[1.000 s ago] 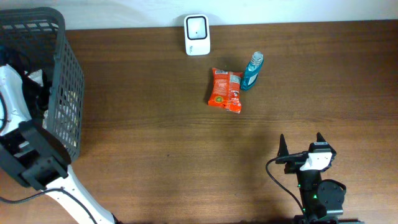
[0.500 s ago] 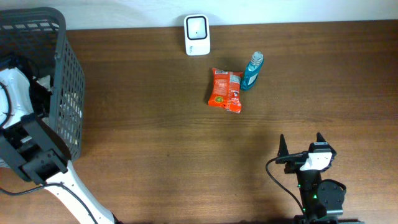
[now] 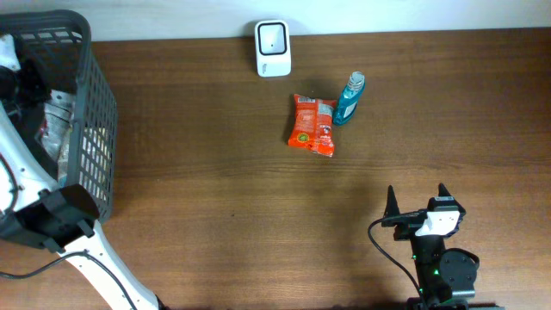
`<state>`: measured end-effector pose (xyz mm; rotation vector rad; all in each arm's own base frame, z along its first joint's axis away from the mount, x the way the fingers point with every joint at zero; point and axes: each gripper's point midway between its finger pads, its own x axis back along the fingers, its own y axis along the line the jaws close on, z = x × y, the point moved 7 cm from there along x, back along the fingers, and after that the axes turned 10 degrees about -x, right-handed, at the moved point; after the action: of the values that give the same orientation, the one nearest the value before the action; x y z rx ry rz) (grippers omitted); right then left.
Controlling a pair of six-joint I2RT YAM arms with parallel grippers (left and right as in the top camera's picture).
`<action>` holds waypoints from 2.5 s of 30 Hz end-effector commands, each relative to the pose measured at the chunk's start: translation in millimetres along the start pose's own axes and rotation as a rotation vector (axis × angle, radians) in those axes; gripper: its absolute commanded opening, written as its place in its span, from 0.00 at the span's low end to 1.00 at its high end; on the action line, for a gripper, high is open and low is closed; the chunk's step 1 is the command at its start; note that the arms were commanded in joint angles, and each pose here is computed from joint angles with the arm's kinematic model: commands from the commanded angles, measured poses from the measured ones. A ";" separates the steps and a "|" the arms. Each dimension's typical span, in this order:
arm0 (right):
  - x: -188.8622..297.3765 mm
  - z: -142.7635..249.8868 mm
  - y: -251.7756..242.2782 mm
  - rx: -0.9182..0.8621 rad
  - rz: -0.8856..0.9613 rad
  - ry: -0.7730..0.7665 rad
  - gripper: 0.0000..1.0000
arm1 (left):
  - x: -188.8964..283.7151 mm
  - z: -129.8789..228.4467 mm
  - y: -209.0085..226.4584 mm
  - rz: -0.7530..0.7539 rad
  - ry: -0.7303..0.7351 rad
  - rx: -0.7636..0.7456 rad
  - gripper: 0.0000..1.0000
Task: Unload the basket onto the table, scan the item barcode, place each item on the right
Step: 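Reach the left gripper into the basket and grasp the small dark packet, then place the dark packet on the table left of the red bag, then reach the left gripper into the basket and grasp the yellow-white snack bag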
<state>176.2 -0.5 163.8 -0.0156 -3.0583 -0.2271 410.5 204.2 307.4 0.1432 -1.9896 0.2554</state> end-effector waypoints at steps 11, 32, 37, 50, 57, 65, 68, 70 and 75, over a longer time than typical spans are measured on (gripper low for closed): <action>-0.2 2.5 -2.7 -0.009 0.019 0.002 0.98 | 220.1 16.3 -98.7 0.278 -0.652 -0.147 0.00; -0.2 2.5 -2.7 -0.009 0.019 0.002 0.98 | -94.1 84.1 -363.5 0.535 0.023 -0.354 0.00; -0.2 2.5 -2.7 -0.009 0.019 0.002 0.98 | -146.8 108.3 -363.8 0.463 0.014 -0.224 0.00; -0.2 2.5 -2.7 -0.009 0.019 0.002 0.98 | -148.1 125.1 -393.8 0.398 -0.117 -0.372 0.99; -0.2 2.5 -2.7 -0.009 0.019 0.002 0.98 | 43.9 55.8 -316.0 0.343 -0.434 -0.488 0.98; -0.2 2.5 -2.7 -0.009 0.019 0.002 0.98 | 172.7 41.2 -92.8 -0.108 -0.691 -0.107 0.71; -0.2 2.5 -2.7 -0.009 0.019 0.002 0.98 | 145.1 41.9 -22.0 -0.240 -0.569 -0.028 0.75; -0.2 2.5 -2.7 -0.009 0.019 0.002 0.98 | 113.9 38.0 -2.6 -0.250 -0.473 -0.040 0.76; -0.2 2.5 -2.7 -0.009 0.019 0.002 0.98 | 21.4 36.9 27.4 -0.255 -0.201 -0.039 0.79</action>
<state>176.2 -0.5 163.8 -0.0155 -3.0588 -0.2266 355.8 212.4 337.4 0.4234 -2.2383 0.0700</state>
